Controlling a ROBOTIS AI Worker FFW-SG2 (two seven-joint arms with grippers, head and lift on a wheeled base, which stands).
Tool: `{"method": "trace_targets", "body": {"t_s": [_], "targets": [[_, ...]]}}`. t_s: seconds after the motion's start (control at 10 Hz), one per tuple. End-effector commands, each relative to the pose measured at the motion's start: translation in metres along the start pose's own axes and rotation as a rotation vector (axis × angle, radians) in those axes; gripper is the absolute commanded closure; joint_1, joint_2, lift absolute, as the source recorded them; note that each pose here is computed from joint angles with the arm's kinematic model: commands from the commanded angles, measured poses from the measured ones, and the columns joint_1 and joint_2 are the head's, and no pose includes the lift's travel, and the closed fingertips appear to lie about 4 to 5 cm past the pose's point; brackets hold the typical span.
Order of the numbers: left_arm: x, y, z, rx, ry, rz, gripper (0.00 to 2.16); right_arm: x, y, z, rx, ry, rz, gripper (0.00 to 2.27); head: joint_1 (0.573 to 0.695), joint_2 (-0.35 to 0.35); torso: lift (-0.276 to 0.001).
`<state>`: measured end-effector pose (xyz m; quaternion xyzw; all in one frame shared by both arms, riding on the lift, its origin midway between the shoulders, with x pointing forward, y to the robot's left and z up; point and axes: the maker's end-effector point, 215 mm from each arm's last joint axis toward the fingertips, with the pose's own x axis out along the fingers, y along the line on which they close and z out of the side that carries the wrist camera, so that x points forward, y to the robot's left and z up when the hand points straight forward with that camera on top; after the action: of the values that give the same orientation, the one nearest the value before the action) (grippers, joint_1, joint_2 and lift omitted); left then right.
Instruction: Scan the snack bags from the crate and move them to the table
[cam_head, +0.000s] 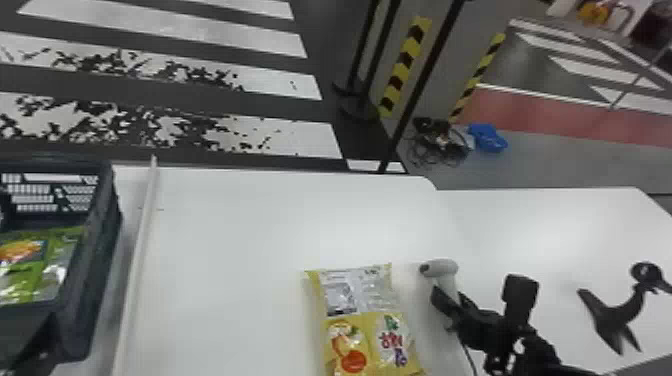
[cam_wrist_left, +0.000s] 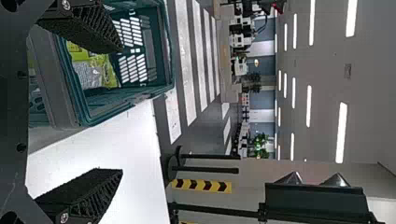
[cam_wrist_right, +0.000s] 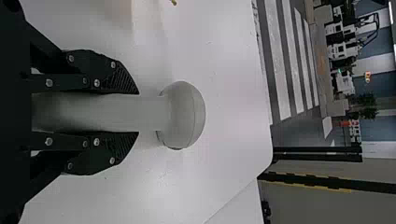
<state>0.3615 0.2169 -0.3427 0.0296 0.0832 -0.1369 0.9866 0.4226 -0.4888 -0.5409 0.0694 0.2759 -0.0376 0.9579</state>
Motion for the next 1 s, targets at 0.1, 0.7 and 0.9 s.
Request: {"method": "trace_targets", "body": {"t_s": [0.1,0.7,0.9], "targets": [[0.001,-0.002,0.002,-0.003,-0.004,-0.003,0.08,-0.005,0.000,0.001,-0.003,-0.021,0.003,0.45,0.695,-0.350,-0.095],[0.007,-0.002,0.000,0.001,-0.005,-0.008,0.08,-0.057,0.025,0.019,0.116,-0.040,0.161,0.03,0.695,-0.350,-0.095],[0.008,0.000,-0.006,0.001,0.004,-0.006,0.08,-0.075,0.041,0.007,0.243,0.084,0.261,0.04,0.695,-0.350,-0.095]]}}
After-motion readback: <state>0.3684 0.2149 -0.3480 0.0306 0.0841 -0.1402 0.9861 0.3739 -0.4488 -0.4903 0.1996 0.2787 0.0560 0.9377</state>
